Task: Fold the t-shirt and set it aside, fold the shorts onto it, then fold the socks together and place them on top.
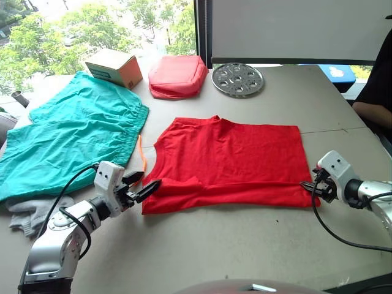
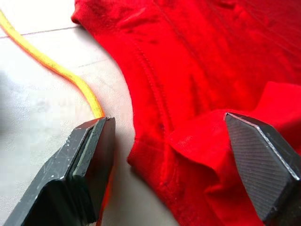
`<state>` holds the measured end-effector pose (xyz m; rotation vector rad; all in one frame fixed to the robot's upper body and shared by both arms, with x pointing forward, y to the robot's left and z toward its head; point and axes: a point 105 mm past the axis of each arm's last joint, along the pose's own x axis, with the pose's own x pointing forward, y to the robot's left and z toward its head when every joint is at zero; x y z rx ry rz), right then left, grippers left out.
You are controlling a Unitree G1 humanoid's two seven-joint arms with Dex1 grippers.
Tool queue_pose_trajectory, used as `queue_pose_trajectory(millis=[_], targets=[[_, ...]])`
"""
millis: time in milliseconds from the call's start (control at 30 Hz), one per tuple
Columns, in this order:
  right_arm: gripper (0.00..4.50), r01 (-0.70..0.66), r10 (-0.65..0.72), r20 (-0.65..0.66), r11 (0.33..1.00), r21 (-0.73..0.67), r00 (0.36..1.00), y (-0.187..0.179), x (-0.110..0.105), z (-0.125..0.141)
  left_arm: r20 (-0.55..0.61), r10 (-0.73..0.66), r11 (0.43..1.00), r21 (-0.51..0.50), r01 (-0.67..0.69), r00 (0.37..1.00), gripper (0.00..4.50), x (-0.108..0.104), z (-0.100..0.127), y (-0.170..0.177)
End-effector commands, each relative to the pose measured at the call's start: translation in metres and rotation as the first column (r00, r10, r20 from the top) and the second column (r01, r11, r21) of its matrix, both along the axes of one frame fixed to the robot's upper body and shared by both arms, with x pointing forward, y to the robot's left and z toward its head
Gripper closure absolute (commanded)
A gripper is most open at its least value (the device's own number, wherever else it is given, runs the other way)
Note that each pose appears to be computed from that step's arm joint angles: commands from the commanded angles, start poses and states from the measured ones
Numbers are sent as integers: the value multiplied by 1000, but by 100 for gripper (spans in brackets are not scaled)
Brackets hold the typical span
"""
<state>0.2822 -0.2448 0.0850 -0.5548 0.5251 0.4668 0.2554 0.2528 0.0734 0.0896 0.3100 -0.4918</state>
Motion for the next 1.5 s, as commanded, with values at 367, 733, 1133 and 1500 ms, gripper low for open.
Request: queue_pose_trajectory(millis=[367,733,1133,1500], targets=[[256,-232,227,71,834,501,971,80,-40,61,80,-411,844,-344,412,908,221,-33,63,-75],[450,-415,469,-17,798,436,883,168,-34,-4,-98,-525,849,-138,511,846,447,-15,6,-114],[450,-186,229,-72,907,377,971,105,-29,-19,-158,-347,937,-10,350,924,447,-6,-26,-59],[450,226,-220,-54,959,169,974,-21,-36,-16,-170,-219,976,-33,216,961,447,-17,-19,-21]])
